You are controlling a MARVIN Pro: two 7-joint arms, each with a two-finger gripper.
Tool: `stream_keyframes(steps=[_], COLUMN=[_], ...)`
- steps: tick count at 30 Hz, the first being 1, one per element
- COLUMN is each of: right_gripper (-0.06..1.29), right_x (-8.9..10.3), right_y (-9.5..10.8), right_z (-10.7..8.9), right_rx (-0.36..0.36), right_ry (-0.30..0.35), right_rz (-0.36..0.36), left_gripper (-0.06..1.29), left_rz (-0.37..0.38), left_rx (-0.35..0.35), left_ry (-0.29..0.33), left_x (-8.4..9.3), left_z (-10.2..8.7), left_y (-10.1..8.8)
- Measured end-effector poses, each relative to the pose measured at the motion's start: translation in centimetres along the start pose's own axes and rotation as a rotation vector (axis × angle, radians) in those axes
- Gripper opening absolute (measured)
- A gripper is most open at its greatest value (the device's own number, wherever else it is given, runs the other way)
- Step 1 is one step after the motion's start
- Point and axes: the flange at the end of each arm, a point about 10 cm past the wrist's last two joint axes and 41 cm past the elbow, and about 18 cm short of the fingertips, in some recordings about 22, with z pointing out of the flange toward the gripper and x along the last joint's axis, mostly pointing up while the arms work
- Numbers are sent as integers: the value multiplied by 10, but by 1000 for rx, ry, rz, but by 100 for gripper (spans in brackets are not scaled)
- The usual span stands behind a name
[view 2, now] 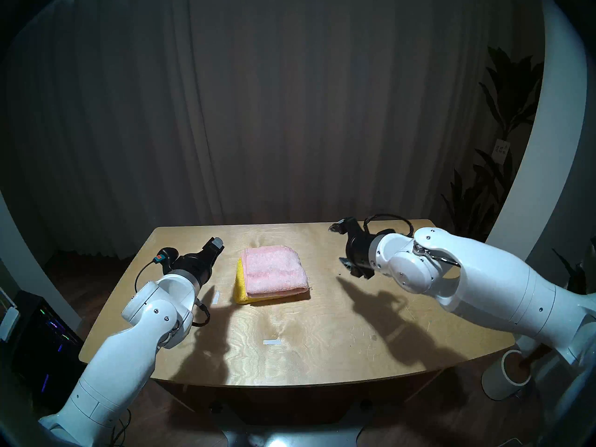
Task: Fold each towel twice and stack them on table
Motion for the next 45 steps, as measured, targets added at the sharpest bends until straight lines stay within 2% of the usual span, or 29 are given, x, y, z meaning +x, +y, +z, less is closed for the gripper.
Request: stream_keyframes(steps=[11,18,24,35,41,43,45], right_gripper=[121,121,121,121,121,121,121], right_x=[56,74,83,97,103,108,110], right_y=[0,0,1,16,18,19,19], right_z=[5,13,20,39,48,54,57], right_rx=[50,84,103,98,107,114,116], right_ry=[194,254,280,295,295,296,296], right_rz=[-191,-333,-476,-773,-918,-1006,-1037], left_gripper=[121,121,121,121,121,121,121], left_rz=[318,460,553,718,782,810,820], left_rx=[8,1,-14,-32,-39,-46,-48], left_ry=[128,174,203,242,257,266,271], left_x=[21,25,26,24,23,25,26], left_z=[11,19,26,42,51,57,59], left_y=[-23,-31,-33,-42,-48,-52,-54])
